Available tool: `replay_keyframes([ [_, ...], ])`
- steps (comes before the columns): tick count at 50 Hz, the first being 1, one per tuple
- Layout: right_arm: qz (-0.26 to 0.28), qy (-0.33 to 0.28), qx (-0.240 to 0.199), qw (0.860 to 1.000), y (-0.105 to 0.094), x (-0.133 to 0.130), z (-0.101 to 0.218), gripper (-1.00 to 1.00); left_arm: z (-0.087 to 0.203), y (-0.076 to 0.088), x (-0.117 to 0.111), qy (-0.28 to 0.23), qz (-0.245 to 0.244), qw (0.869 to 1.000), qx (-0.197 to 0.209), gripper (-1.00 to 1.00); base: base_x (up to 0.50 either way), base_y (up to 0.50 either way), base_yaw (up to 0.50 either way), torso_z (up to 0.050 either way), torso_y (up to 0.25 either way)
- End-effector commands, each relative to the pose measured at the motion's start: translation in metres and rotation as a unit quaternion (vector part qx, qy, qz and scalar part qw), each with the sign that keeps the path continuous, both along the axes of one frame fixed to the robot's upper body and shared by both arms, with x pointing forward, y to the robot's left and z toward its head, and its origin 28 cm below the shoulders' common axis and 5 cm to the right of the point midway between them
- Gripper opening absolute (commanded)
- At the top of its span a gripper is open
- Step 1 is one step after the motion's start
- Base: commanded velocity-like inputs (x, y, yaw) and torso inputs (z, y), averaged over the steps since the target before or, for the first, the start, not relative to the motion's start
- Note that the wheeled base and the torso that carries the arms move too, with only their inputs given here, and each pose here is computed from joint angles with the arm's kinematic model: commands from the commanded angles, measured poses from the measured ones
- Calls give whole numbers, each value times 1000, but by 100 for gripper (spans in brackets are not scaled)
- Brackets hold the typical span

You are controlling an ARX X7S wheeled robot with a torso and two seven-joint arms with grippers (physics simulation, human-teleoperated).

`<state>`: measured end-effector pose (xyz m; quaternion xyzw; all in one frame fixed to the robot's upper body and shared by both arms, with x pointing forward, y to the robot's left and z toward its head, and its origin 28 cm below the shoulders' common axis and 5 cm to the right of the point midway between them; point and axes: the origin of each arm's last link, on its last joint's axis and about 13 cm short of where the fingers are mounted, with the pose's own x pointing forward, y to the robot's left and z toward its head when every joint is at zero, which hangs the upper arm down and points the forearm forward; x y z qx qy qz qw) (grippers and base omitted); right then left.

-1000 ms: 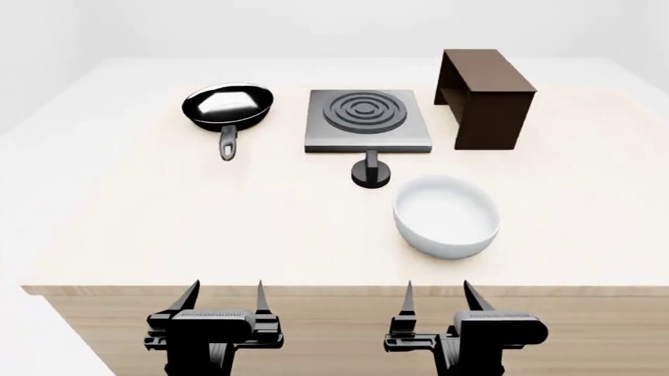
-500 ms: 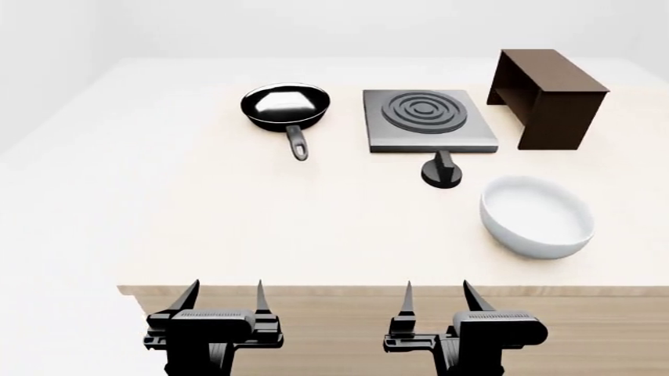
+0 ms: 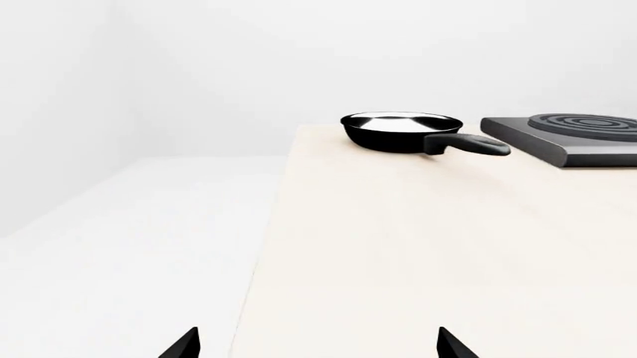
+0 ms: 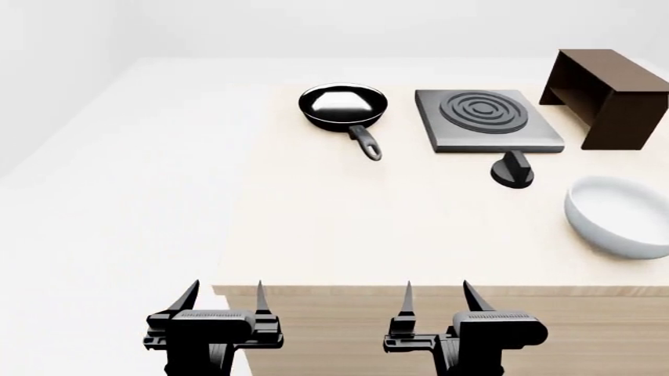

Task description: Turn on the stove.

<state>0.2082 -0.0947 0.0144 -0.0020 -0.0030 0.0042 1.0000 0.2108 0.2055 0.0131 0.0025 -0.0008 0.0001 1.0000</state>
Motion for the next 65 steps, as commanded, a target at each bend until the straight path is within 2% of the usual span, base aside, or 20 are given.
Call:
replay_keyframes([
  [1, 2, 2, 5, 1000, 0, 0, 0, 100, 0, 0, 0, 1, 0, 1000, 0, 100, 0, 0, 0, 0, 0],
  [14, 4, 10, 6, 1000, 1, 1, -1, 100, 0, 0, 0, 1, -1, 1000, 0, 100, 16, -15, 0, 0, 0],
  [24, 4, 7, 2, 1000, 1, 1, -1, 100, 0, 0, 1, 1, -1, 1000, 1, 100, 377, -171, 0, 0, 0],
  [65, -2, 7, 5, 1000, 1, 1, 0, 100, 1, -1, 0, 0, -2, 1000, 2, 100, 345, -8, 0, 0, 0],
])
